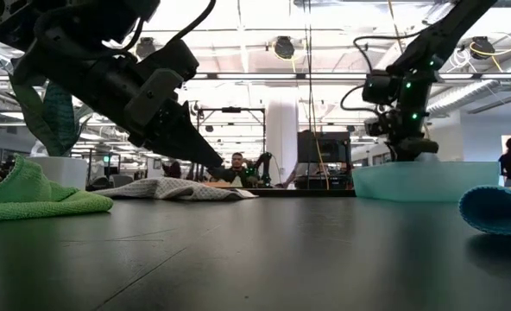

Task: Fold microfiber towels
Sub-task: Put the light blue microfiber cloth into the green bin

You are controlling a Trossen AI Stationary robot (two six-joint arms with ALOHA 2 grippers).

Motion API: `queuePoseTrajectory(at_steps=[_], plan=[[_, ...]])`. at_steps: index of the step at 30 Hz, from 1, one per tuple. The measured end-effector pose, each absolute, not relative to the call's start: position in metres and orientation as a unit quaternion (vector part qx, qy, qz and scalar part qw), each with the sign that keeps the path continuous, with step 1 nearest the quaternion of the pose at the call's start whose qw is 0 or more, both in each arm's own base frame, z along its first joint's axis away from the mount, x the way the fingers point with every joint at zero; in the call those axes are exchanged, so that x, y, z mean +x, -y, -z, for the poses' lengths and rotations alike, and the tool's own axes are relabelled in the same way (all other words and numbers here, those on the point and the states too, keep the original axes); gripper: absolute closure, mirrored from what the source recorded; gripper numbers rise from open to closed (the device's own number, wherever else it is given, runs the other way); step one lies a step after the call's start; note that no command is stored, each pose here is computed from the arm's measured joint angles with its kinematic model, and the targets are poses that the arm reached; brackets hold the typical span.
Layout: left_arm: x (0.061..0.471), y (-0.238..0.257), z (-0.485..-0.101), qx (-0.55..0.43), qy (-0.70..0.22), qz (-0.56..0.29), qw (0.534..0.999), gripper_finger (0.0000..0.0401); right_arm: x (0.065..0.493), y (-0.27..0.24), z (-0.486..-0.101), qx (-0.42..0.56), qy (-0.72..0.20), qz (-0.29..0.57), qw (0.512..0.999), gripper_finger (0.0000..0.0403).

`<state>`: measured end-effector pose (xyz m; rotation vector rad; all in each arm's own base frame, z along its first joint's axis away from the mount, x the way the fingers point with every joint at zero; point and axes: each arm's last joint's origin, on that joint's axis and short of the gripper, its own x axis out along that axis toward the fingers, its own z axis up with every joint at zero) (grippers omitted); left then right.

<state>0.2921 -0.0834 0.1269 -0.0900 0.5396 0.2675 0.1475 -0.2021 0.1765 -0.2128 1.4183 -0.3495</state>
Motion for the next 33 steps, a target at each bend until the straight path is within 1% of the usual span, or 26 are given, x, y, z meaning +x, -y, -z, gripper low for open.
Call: queuePoseTrajectory(at_steps=[2,7,12,15,18,21,23,26,30,31,33], plan=[[0.292,0.083,-0.127,-0.044,-0.266,-0.132,0.954,0.0375,0.15,0.205,-0.17,-0.098,-0.66,0.168,0.726,0.0397],[0.292,0.084,-0.127,-0.045,-0.266,-0.131,0.954,0.0375,0.149,0.214,-0.162,-0.102,-0.688,0.239,0.678,0.0397],[0.292,0.084,-0.127,-0.046,-0.265,-0.132,0.954,0.0375,0.15,0.22,-0.159,-0.101,-0.688,0.277,0.664,0.0387],[0.292,0.084,-0.127,-0.046,-0.265,-0.131,0.954,0.0375,0.151,0.221,-0.158,-0.102,-0.686,0.281,0.663,0.037],[0.292,0.084,-0.127,-0.049,-0.265,-0.132,0.954,0.0375,0.151,0.222,-0.156,-0.12,-0.682,0.313,0.65,0.0347],[0.292,0.084,-0.127,-0.051,-0.264,-0.132,0.954,0.0375,0.151,0.222,-0.156,-0.134,-0.687,0.357,0.619,0.0315],[0.292,0.084,-0.127,-0.051,-0.264,-0.132,0.954,0.0375,0.151,0.221,-0.159,-0.145,-0.692,0.392,0.589,0.0295],[0.292,0.084,-0.127,-0.051,-0.264,-0.132,0.954,0.0375,0.15,0.215,-0.164,-0.158,-0.708,0.393,0.565,0.0274],[0.292,0.084,-0.127,-0.051,-0.264,-0.132,0.954,0.0375,0.15,0.206,-0.176,-0.162,-0.697,0.399,0.573,0.0266],[0.292,0.084,-0.127,-0.052,-0.264,-0.132,0.954,0.0375,0.15,0.204,-0.18,-0.158,-0.686,0.404,0.584,0.0267],[0.292,0.084,-0.127,-0.052,-0.264,-0.132,0.954,0.0375,0.15,0.2,-0.187,-0.138,-0.658,0.401,0.623,0.0273]])
